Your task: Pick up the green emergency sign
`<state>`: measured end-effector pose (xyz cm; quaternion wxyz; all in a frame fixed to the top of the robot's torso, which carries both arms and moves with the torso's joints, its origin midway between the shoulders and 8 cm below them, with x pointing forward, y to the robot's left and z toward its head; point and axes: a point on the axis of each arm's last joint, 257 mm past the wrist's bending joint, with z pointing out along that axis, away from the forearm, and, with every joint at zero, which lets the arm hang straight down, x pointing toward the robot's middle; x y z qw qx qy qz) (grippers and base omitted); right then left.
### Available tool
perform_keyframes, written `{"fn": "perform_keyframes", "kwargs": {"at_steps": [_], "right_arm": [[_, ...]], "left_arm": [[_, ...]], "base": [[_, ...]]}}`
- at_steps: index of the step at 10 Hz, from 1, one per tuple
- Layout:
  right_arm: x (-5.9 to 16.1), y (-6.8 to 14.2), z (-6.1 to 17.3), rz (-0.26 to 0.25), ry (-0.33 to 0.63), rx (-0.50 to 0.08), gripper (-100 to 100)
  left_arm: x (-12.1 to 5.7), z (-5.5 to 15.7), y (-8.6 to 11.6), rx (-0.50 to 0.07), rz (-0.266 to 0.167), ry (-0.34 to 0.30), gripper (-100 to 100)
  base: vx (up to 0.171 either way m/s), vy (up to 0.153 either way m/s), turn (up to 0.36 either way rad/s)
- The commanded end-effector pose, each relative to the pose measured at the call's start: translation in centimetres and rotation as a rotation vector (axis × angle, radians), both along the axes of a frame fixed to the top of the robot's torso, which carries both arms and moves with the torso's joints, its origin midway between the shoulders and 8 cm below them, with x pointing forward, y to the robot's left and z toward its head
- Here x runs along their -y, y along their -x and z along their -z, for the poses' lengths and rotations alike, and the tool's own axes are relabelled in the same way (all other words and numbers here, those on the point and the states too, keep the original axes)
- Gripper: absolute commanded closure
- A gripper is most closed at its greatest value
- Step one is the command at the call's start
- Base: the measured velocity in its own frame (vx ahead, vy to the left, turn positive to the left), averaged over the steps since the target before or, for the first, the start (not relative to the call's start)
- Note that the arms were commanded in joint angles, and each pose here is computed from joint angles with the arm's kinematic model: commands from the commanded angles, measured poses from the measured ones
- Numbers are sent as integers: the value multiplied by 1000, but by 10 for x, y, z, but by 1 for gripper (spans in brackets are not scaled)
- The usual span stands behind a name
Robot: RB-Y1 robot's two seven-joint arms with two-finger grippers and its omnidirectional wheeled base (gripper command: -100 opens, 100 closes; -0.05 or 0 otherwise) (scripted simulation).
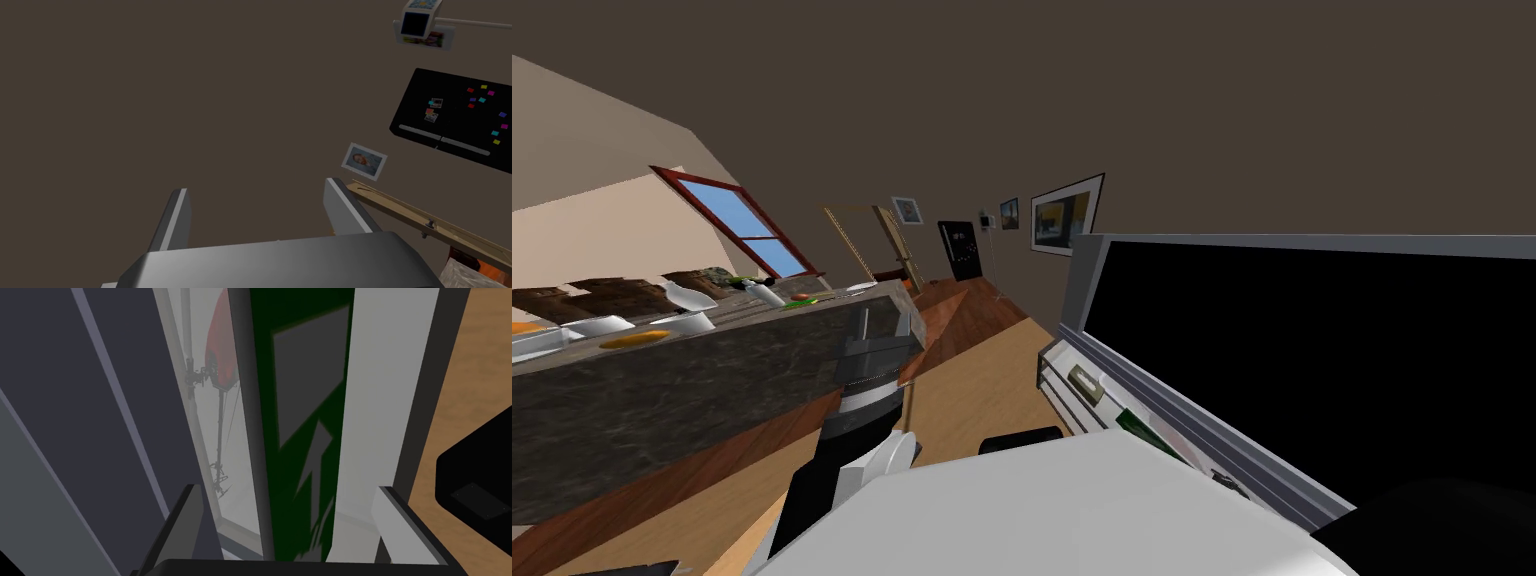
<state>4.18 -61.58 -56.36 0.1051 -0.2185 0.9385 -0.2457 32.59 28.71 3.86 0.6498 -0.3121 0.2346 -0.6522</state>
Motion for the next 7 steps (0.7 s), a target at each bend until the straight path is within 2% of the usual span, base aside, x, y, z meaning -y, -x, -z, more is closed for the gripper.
{"fn": "perform_keyframes", "kwargs": {"at_steps": [1, 2, 3, 4, 5, 6, 7], "right_arm": [[0, 0, 0, 0, 0, 0, -100], [0, 1, 0, -1, 1, -2, 0], [-8, -15, 8, -33, -9, -9, -100], [-6, -19, 7, -31, -7, -1, -100], [-15, -24, 16, -64, -18, -23, -100], [-16, -38, 14, -70, -17, -6, -100], [-23, -40, 22, -99, -25, -28, -100]], "left_arm": [[0, 0, 0, 0, 0, 0, 0], [0, 0, 0, 0, 0, 0, 0], [0, 0, 0, 0, 0, 0, 0], [0, 0, 0, 0, 0, 0, 0], [0, 0, 0, 0, 0, 0, 0], [0, 0, 0, 0, 0, 0, 0], [0, 0, 0, 0, 0, 0, 0]], "base": [[12, -16, 23], [0, 0, 0], [10, -16, -258], [11, -6, -153], [18, -13, -249], [13, -8, -141], [15, -15, -278]]}}
